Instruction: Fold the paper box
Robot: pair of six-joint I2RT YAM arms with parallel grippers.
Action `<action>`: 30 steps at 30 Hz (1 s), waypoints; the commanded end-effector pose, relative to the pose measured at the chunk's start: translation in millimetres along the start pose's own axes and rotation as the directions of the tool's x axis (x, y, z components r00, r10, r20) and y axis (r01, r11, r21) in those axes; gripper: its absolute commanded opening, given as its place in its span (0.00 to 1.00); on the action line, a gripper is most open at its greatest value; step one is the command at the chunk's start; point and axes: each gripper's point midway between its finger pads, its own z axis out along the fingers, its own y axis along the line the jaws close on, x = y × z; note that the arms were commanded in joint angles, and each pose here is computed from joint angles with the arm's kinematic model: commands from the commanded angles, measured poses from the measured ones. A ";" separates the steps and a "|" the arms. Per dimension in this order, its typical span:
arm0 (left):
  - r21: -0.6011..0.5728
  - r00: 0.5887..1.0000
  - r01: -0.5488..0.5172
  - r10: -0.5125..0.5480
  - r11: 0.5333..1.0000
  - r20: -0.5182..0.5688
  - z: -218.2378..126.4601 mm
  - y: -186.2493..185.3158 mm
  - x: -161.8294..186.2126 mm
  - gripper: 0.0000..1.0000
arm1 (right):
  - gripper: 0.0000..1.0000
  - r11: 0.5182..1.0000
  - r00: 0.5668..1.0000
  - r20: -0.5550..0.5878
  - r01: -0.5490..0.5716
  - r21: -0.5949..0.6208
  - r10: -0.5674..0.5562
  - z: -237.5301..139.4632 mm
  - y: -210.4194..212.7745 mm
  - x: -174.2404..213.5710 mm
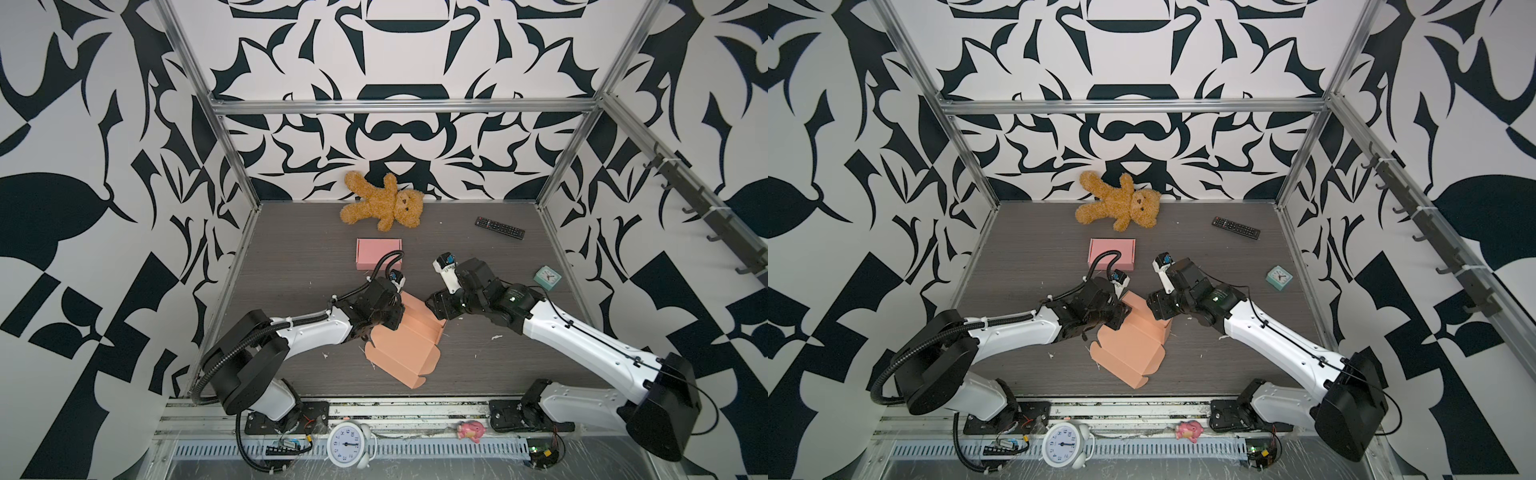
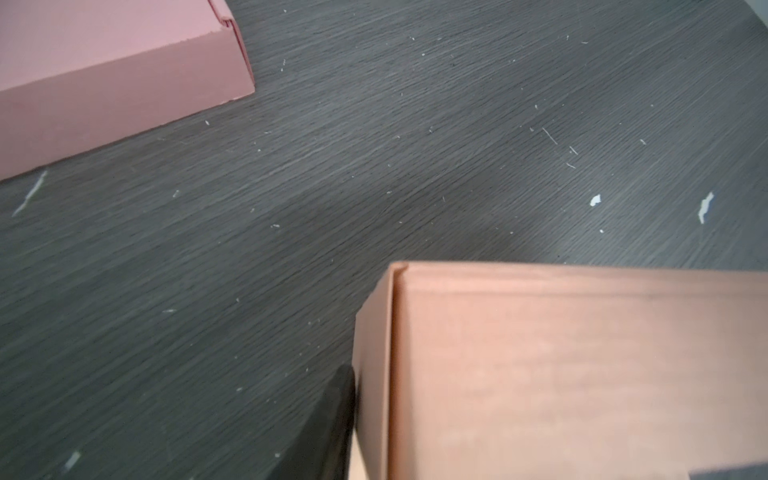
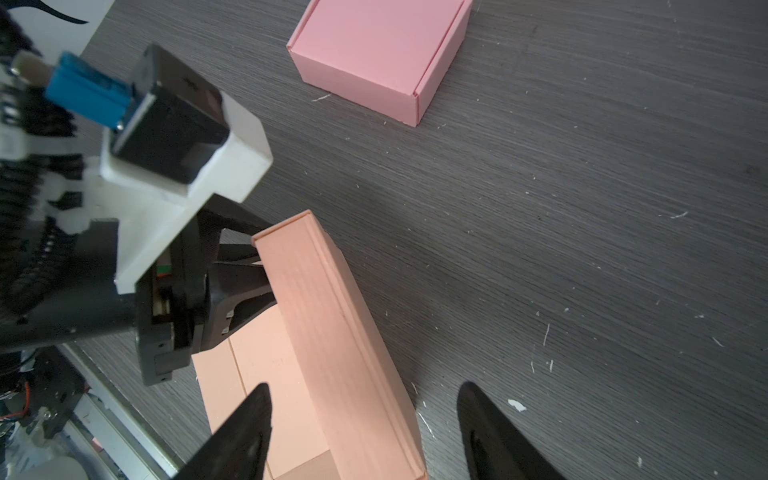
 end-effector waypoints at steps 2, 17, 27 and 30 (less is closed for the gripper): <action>0.028 1.000 0.018 -0.018 0.999 0.003 -8.6 -5.1 4.3 0.39 | 0.73 0.999 0.999 0.049 0.023 -0.033 -0.021 -15.0 12.1 -20.9; 0.024 0.946 0.303 -0.298 0.953 -0.130 -41.2 -5.9 45.9 0.56 | 0.86 0.975 0.979 -0.043 0.201 0.094 -0.198 -5.8 29.8 -26.7; 0.161 0.855 0.519 -0.511 0.839 -0.090 -76.6 25.8 24.9 0.72 | 0.86 0.972 0.975 -0.109 0.204 0.114 -0.192 15.5 33.3 -22.0; 0.160 0.866 0.499 -0.493 0.852 -0.081 -87.4 26.4 13.5 0.73 | 0.86 0.967 0.968 -0.136 0.227 0.116 -0.211 23.0 35.8 -18.5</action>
